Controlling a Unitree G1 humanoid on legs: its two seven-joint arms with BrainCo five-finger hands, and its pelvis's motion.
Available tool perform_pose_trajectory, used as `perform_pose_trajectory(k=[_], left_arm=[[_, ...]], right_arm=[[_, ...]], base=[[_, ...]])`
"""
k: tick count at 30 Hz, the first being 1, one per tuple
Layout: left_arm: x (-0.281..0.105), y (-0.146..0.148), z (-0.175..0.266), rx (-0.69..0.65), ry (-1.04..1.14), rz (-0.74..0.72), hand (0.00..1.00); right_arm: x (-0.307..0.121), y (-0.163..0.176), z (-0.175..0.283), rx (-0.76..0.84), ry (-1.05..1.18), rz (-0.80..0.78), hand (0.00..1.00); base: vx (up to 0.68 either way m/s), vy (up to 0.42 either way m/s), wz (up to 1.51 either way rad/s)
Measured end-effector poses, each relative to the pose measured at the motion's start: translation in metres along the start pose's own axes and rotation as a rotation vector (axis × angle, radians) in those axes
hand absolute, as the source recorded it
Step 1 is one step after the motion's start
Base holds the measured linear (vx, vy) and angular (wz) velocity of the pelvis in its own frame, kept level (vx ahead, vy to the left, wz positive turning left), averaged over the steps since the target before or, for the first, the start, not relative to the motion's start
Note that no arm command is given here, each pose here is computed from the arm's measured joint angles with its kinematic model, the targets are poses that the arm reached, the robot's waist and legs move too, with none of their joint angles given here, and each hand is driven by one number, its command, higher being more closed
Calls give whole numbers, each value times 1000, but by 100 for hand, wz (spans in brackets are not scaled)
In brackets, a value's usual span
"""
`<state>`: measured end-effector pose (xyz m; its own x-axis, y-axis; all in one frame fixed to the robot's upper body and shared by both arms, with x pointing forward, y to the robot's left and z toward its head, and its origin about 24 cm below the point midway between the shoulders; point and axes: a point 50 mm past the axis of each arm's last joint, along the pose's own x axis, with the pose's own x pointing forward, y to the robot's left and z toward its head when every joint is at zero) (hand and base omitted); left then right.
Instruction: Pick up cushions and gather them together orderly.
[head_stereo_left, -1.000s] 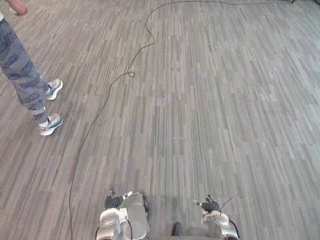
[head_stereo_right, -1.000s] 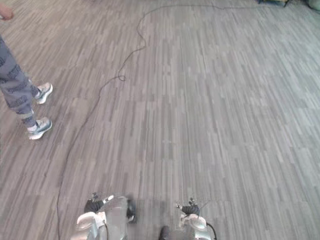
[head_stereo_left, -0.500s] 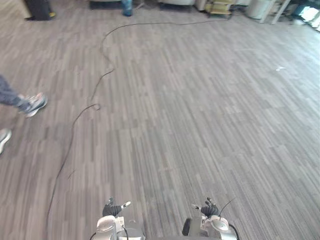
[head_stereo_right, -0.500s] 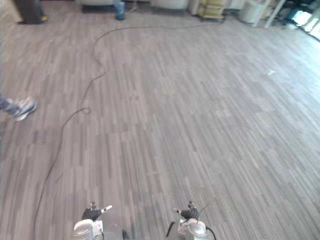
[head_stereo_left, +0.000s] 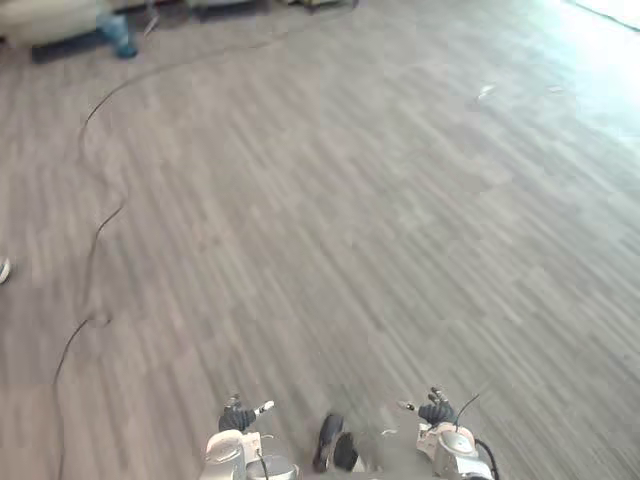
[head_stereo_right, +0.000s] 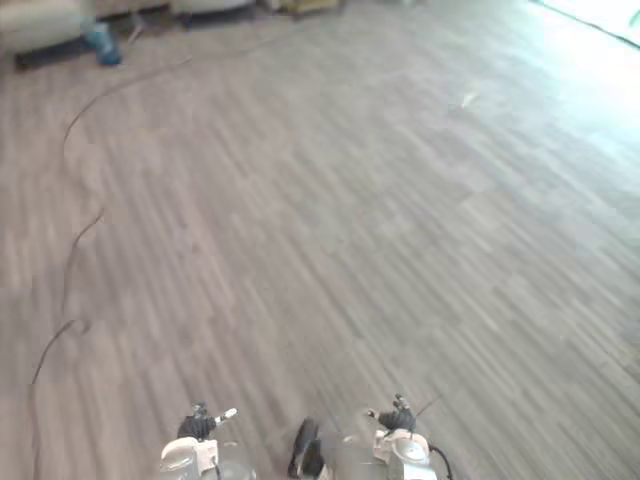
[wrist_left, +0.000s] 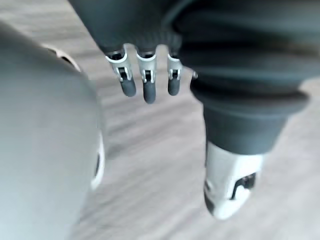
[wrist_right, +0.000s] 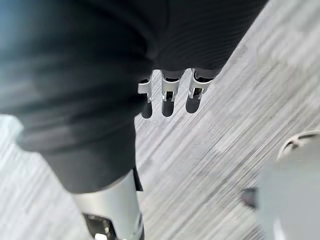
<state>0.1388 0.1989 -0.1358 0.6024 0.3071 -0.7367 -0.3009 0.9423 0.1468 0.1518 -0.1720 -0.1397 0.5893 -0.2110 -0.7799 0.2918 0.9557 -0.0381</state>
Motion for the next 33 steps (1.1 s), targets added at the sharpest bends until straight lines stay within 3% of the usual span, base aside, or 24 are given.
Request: perform_pose_trajectory(k=[5,15,24,27,33], left_arm=[[-3,-4,2,-117,-22,15,0],[0,7,-15,1,73,7,0],[-3,2,-28,74,122,-23,0],[-4,-8,-21,0,95,-24,0],[1,3,5,-41,-31,13,0]], right_arm=[[-3,13,-6,11,21,23,0],[-5,14,-5,-39,-24,53,0],[4,-1,13,-84,-55,33,0],[5,-1,18,-92,-66,32,0],[0,14,1,-69,4,57,0]], base=[[560,248,-148],[608,280,-90],[620,-48,-18],[746,-85,-66],[617,49,-83]])
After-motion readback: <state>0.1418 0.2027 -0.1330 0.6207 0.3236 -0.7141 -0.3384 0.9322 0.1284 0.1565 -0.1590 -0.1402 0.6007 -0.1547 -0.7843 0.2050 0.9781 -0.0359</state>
